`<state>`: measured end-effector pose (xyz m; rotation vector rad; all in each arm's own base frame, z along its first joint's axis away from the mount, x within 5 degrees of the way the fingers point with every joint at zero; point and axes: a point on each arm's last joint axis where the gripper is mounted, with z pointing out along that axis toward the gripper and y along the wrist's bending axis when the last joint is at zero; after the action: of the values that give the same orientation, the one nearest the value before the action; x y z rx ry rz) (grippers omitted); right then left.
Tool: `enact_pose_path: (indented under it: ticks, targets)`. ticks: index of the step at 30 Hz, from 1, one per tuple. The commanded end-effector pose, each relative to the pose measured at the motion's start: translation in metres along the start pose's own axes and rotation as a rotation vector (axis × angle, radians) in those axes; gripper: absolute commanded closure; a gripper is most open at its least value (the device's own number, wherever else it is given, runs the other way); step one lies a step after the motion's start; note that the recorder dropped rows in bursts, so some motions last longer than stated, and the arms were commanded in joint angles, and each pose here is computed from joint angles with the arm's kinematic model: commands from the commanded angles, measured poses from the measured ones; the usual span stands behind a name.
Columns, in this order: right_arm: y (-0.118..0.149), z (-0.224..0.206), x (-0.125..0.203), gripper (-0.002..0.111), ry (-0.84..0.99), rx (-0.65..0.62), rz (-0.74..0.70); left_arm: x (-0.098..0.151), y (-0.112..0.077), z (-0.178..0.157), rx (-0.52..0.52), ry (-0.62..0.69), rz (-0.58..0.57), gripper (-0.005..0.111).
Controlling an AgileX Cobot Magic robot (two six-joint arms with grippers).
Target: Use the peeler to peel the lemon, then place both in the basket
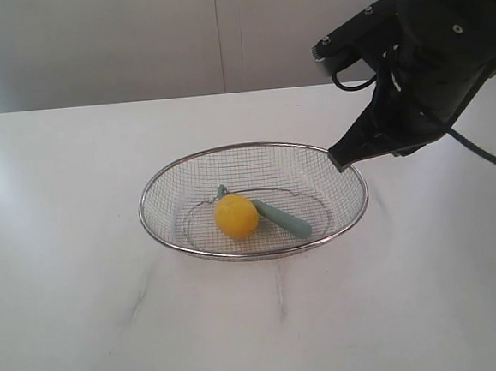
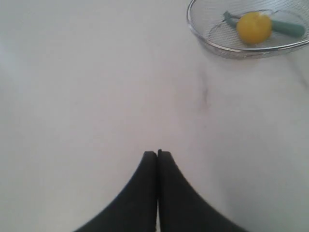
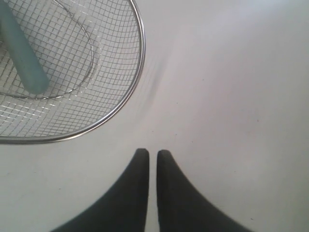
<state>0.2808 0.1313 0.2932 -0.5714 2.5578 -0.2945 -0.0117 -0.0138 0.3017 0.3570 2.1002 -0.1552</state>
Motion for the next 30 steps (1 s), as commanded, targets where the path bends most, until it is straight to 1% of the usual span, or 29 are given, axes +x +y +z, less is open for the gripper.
enact_pose_path:
  ticks: [1,11,13,14,15,16,17,18,19,21,24,28,30]
  targets:
    - [0.001,-0.003,0.001,0.102,-0.007,-0.026,0.027,0.008,-0.007,-0.009,0.037,-0.084,-0.015,0.107]
    - [0.002,-0.003,0.000,0.102,-0.015,-0.039,0.035,0.009,-0.008,-0.011,0.036,-0.093,-0.013,0.107]
    - [0.002,-0.003,0.000,0.102,-0.014,-0.040,0.036,0.009,-0.009,-0.009,0.050,-0.106,-0.022,0.107]
    - [0.002,-0.003,0.000,0.102,-0.014,-0.040,0.036,0.001,-0.007,-0.007,0.039,-0.196,-0.032,0.107]
    - [0.002,-0.003,0.000,0.102,-0.014,-0.040,0.036,-0.010,-0.004,-0.009,0.010,-0.326,-0.038,0.107]
    - [0.002,-0.003,0.000,0.102,-0.014,-0.040,0.036,-0.018,-0.002,-0.013,-0.011,-0.420,-0.042,0.107]
    - [0.002,-0.003,0.000,0.102,-0.014,-0.040,0.036,-0.027,0.002,-0.018,-0.061,-0.540,-0.031,0.107]
    - [0.002,-0.003,0.000,0.102,-0.014,-0.040,0.036,-0.030,0.004,-0.020,-0.091,-0.576,-0.017,0.107]
    - [0.002,-0.003,0.000,0.102,-0.014,-0.040,0.036,-0.034,0.008,-0.022,-0.149,-0.630,0.017,0.107]
    - [0.002,-0.003,0.000,0.102,-0.014,-0.040,0.036,-0.036,0.012,-0.020,-0.194,-0.688,0.040,0.107]
    - [0.002,-0.003,0.000,0.102,-0.014,-0.042,0.037,-0.033,0.014,-0.007,-0.202,-0.708,0.036,0.107]
    - [0.002,-0.003,0.000,0.102,-0.012,-0.041,0.037,-0.016,0.017,0.023,-0.193,-0.612,0.024,0.107]
    - [0.002,-0.003,0.000,0.102,-0.012,-0.041,0.037,0.000,0.019,0.044,-0.184,-0.533,0.015,0.107]
